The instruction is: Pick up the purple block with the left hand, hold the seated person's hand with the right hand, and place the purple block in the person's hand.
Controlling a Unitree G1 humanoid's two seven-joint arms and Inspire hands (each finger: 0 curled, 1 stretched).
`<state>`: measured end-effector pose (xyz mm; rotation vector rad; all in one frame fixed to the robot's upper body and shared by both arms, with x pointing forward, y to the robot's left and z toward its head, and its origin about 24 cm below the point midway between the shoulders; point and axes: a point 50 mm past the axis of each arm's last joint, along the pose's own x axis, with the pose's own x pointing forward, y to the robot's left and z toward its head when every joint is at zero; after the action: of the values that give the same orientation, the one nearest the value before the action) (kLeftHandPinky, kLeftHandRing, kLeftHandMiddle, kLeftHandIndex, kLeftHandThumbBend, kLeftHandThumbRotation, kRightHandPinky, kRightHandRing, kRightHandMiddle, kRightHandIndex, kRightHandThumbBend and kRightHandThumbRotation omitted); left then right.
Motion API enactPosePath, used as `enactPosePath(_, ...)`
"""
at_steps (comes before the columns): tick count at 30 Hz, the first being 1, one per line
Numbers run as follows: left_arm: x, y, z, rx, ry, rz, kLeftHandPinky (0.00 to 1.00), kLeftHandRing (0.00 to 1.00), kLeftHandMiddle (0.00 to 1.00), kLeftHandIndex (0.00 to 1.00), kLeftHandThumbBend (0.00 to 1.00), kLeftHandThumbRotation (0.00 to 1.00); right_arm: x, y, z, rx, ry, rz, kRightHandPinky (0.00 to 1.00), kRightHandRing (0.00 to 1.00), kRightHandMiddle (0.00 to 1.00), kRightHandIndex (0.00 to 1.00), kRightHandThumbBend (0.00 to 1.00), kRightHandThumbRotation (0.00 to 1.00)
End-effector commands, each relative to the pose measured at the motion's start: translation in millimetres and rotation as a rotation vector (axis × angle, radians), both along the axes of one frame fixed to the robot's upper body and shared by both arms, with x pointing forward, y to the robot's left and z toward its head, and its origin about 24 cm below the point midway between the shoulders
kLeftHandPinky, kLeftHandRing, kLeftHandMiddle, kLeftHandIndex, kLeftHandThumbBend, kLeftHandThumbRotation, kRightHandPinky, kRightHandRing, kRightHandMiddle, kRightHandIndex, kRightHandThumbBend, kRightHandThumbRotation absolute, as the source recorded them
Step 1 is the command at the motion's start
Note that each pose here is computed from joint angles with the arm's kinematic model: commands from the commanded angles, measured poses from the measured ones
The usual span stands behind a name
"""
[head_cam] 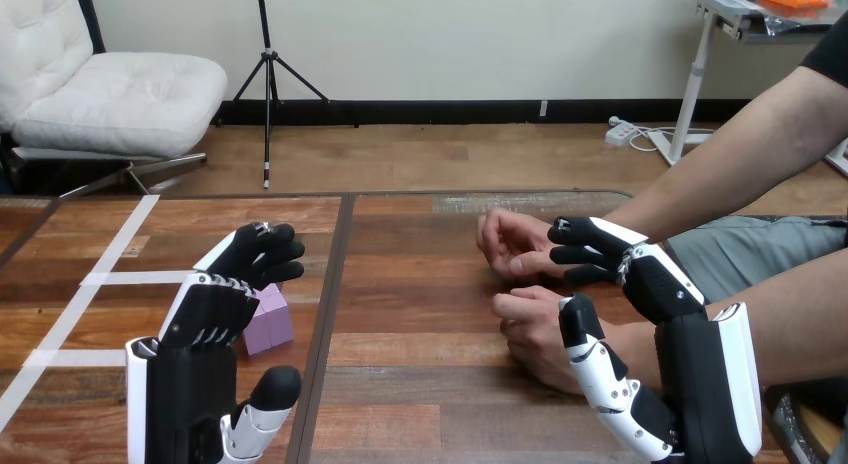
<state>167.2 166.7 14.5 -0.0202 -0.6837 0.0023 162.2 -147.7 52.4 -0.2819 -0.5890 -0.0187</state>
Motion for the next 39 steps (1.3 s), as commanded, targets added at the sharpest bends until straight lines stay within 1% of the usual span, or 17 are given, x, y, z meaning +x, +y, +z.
enactPosePath(1,9.8,-1.9,8.8,0.010,-0.056,-0.022,0.69,0.74,0.77,0.77,0.76,0.65,7.6,1.9,11.4,0.016,-0.076,0.003,0.60,0.68,0.73,0.73,0.30,0.52)
enactPosePath(15,9.8,-1.9,8.9,0.014,-0.056,-0.027,0.70,0.74,0.78,0.78,0.75,0.64,7.8,2.1,12.2,0.013,-0.078,0.003,0.60,0.68,0.73,0.73,0.31,0.53)
enactPosePath(21,9.4,-2.0,9.1,0.016,-0.057,-0.015,0.69,0.74,0.77,0.78,0.76,0.65,7.9,1.8,11.9,0.009,-0.080,0.003,0.60,0.68,0.73,0.73,0.31,0.53)
enactPosePath(30,9.1,-2.2,8.6,0.014,-0.052,-0.017,0.69,0.74,0.77,0.77,0.76,0.65,7.8,2.1,11.2,0.025,-0.071,0.015,0.60,0.68,0.73,0.73,0.31,0.53)
enactPosePath(39,9.8,-2.0,8.5,0.012,-0.052,-0.030,0.69,0.74,0.78,0.78,0.75,0.64,8.3,2.2,11.5,0.026,-0.074,0.014,0.59,0.68,0.73,0.73,0.31,0.53)
